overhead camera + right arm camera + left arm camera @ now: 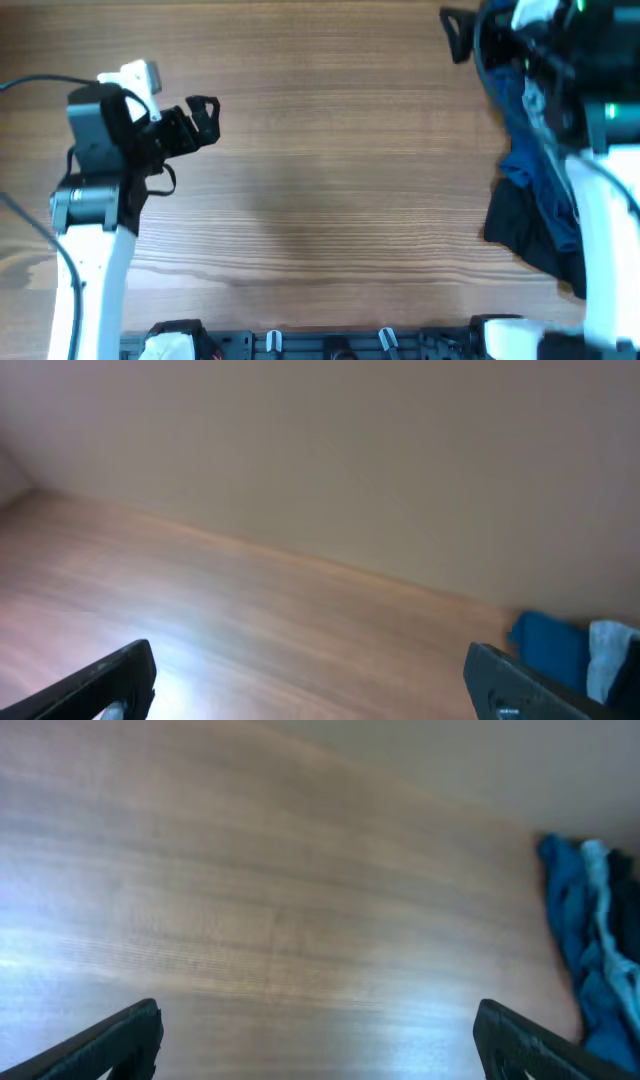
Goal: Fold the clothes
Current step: 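Reach the right gripper into the clothes pile and grasp the black shorts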
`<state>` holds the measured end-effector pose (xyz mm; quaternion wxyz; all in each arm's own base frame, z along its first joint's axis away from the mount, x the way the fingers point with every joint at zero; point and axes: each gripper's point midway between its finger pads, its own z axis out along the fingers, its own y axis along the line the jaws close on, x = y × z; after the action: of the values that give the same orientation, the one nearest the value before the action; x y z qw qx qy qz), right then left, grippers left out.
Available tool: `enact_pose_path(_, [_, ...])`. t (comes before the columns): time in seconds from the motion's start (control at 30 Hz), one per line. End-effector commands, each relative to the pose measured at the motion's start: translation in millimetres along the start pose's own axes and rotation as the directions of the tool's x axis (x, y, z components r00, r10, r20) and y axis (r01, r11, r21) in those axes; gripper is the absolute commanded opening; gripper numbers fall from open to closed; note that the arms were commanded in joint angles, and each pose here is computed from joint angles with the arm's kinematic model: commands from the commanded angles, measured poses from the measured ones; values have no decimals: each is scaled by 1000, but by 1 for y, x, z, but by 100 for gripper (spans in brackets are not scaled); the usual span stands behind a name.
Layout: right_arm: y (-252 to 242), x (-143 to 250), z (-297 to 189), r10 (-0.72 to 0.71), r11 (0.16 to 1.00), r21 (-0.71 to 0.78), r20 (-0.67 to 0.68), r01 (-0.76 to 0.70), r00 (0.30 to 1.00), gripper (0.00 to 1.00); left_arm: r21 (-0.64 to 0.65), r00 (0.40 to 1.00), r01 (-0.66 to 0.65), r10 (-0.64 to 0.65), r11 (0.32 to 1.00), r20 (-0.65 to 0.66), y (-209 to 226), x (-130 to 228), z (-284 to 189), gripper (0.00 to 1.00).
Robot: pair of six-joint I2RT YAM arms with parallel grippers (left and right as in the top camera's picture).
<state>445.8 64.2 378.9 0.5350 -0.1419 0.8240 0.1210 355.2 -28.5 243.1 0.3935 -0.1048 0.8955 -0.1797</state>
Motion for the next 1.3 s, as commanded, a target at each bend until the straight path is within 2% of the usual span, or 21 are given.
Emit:
enact_pose_path(0.0, [-19, 2, 22, 8, 1000, -8, -47, -9, 999, 100, 9, 999, -24, 24, 1000, -43, -1, 3, 13, 100])
enact_pose_path(0.17, [-54, 38, 59, 46, 994, 104, -151, -30, 987, 100, 4, 997, -7, 7, 1000, -76, 3, 9, 22, 100])
enact_pose_path(0.27, [-88, 63, 77, 84, 973, 227, -204, -36, 975, 100, 3, 996, -3, 4, 1000, -87, 4, 11, 25, 100])
enact_pose_path(0.43, [-167, 112, 78, 333, 845, 498, -205, -195, 920, 100, -4, 994, 2, -3, 1000, -107, 7, 15, 29, 100])
enact_pose_path(0.53, [-199, 135, 72, 386, 807, 550, -216, -215, 897, 100, -6, 994, 4, -5, 1000, -112, 7, 16, 30, 100])
enact_pose_path(0.77, [-259, 185, 55, 498, 728, 632, -220, -267, 839, 100, -9, 993, 31, -32, 999, -113, 8, 16, 31, 100])
enact_pose_path(0.9, [-268, 204, 59, 518, 736, 616, -244, -281, 820, 100, -9, 993, 31, -32, 999, -113, 8, 16, 31, 100])
enact_pose_path(1.27, [-279, 259, 90, 536, 747, 612, -324, -259, 780, 91, -9, 993, 31, -31, 999, -112, 8, 16, 31, 100])
